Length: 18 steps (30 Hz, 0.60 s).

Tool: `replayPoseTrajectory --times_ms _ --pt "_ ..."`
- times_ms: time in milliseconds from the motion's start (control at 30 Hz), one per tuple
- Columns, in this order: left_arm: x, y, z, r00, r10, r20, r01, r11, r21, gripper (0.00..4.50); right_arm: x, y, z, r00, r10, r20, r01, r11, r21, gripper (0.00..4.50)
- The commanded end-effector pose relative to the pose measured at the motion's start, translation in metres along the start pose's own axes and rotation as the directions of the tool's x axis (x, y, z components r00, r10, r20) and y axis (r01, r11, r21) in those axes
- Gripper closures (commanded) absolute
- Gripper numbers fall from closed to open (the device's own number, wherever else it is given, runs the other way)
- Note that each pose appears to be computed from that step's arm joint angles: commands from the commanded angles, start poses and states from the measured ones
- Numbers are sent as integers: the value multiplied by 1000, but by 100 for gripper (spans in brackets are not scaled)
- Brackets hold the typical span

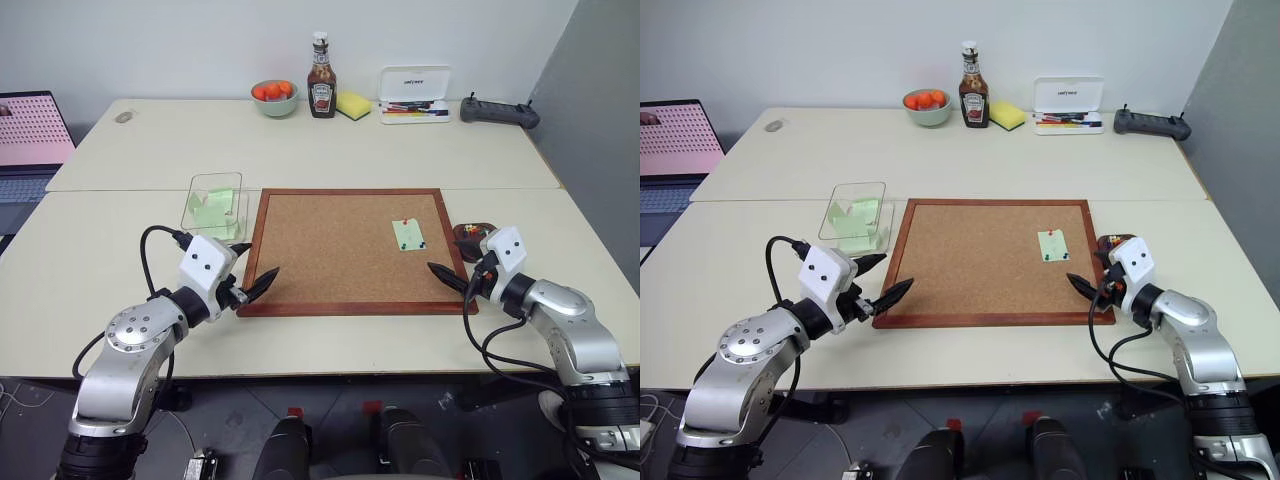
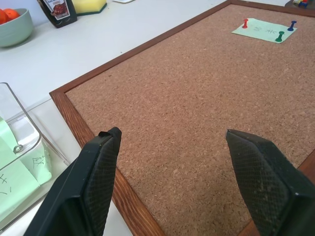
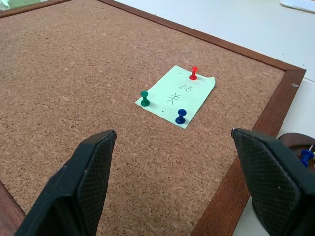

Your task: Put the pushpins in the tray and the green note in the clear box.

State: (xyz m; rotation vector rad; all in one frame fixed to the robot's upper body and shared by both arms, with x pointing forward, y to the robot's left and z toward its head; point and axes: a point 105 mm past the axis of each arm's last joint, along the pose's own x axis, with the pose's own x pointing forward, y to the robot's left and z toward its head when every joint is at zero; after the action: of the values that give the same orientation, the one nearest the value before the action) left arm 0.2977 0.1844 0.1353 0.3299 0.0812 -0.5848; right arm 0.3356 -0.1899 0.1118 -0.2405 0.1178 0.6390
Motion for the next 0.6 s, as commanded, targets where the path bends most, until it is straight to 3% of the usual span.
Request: replayPoseTrajectory --times_ms 33,600 --pt "-2 2 9 1000 1 27 -2 1000 32 93 -1 -2 19 998 -6 55 8 999 -39 54" --pt "1 2 11 1000 -10 24 9 999 39 93 -1 1 21 998 4 60 -1 999 -44 54"
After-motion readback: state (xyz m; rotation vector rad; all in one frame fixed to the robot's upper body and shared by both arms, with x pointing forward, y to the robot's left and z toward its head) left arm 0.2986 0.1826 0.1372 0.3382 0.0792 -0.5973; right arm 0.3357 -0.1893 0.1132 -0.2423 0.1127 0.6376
